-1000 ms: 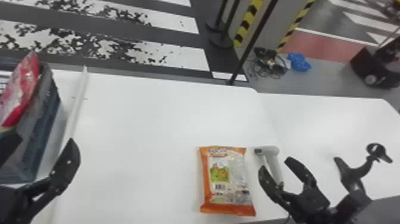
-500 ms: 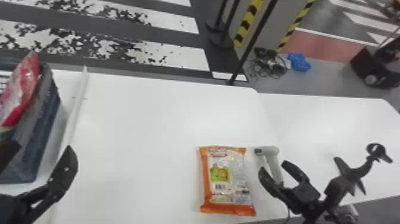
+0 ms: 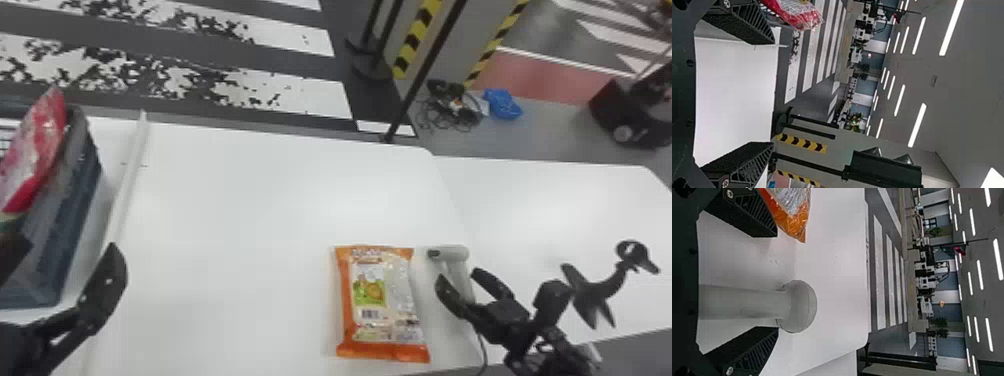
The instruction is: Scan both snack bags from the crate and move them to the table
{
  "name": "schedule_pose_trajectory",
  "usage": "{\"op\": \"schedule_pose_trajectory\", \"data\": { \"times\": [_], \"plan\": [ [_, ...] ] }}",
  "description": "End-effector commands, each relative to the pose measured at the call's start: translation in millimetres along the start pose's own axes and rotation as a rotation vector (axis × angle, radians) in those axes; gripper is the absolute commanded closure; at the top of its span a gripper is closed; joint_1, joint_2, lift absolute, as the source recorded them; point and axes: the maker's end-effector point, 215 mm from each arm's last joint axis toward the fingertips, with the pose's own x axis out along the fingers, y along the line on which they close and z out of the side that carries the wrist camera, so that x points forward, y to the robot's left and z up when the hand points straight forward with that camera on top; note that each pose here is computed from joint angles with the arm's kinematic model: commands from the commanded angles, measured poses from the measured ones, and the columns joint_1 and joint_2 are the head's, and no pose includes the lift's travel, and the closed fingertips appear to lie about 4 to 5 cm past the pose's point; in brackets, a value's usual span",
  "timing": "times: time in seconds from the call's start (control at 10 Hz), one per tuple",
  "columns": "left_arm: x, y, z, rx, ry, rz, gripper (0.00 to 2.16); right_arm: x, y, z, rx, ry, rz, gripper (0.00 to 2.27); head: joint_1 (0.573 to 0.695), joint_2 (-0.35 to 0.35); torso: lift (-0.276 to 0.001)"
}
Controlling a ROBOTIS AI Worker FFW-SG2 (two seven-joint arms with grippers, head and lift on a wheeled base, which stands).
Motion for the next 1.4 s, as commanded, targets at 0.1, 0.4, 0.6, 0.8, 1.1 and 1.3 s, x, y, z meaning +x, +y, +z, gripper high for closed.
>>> {"op": "schedule_pose_trajectory", "data": {
  "times": [0.1,0.4,0.6,0.8,1.1,1.3],
  "plan": [
    [7,-1,-4,0.005,0.009,-0.004,0.08,14,-20,-32,0.085,0.136,-0.018,0.72,0.695,-0.35,-0.087],
    [10,-5,-1,0.001,-0.001,-0.01,0.08,15,-21,-37,0.073,0.151,-0.026,2.24,0.695,-0.35,-0.087],
    [10,-7,0,0.002,-0.003,-0.015,0.08,4,-25,-34,0.064,0.126,-0.067,2.24,0.695,-0.35,-0.087],
    [12,-6,2,0.007,-0.006,-0.015,0.08,-18,-18,-24,0.073,0.076,-0.112,2.24,0.695,-0.35,-0.087],
    [18,-8,4,0.014,-0.011,-0.025,0.08,-68,17,10,0.136,-0.042,-0.127,2.24,0.695,-0.35,-0.087],
    [21,-11,1,0.015,-0.003,-0.032,0.08,-103,23,11,0.234,-0.049,-0.154,2.24,0.695,-0.35,-0.087]
  ]
}}
